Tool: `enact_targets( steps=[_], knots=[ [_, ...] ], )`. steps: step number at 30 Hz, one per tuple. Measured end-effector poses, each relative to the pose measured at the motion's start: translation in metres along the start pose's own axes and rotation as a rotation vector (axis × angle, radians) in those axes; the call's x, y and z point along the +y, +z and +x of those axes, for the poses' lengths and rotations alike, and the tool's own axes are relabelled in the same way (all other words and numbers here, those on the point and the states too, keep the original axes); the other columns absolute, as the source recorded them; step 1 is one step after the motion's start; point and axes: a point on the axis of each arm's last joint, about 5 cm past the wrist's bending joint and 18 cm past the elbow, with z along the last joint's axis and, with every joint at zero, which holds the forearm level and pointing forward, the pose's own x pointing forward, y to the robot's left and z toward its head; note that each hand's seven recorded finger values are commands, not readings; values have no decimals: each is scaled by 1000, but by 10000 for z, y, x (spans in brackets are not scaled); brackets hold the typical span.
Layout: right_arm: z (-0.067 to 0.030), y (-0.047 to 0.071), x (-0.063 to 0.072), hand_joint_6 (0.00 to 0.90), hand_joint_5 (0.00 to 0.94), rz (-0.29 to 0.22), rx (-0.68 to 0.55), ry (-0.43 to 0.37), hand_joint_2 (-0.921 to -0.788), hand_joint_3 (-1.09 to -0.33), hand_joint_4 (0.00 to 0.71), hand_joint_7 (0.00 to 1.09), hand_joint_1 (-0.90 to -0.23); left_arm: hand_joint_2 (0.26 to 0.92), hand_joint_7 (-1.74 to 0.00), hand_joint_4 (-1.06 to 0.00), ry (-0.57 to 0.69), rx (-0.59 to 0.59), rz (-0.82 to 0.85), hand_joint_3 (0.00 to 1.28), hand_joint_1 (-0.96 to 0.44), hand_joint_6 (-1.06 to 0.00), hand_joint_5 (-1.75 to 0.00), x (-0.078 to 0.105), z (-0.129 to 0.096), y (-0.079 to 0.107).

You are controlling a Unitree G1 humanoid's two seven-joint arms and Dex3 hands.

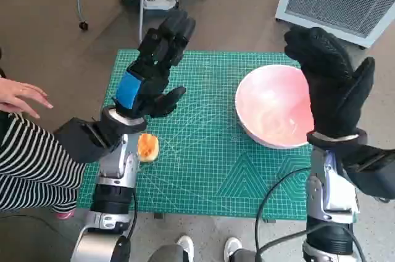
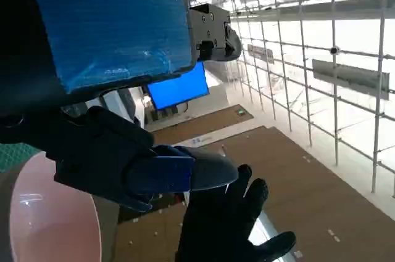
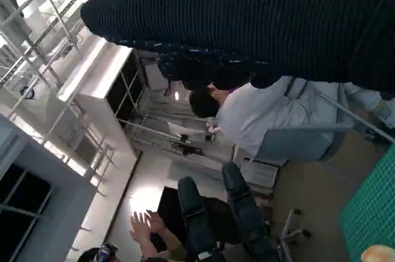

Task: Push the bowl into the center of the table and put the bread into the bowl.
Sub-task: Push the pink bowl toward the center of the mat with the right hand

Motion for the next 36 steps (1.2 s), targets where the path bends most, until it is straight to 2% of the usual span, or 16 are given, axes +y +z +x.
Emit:
enact_targets(
  steps=[28, 33, 36],
  knots=[
    [-22, -8, 13, 152, 2, -6, 3, -8, -921, -613, 182, 377, -702, 921, -372, -96, -19, 10, -3, 385, -632, 1, -29, -16, 8, -2],
    [-45, -6, -23, 131, 0, -15, 3, -14, -921, -635, 179, 366, -697, 921, -372, -96, -18, 10, -2, 384, -632, 1, -29, -14, 7, -2],
    [-78, -2, -92, 121, 0, -34, 6, -23, -921, -659, 174, 362, -691, 921, -370, -96, -16, 10, -1, 383, -631, 1, -28, -9, 5, -1]
  ],
)
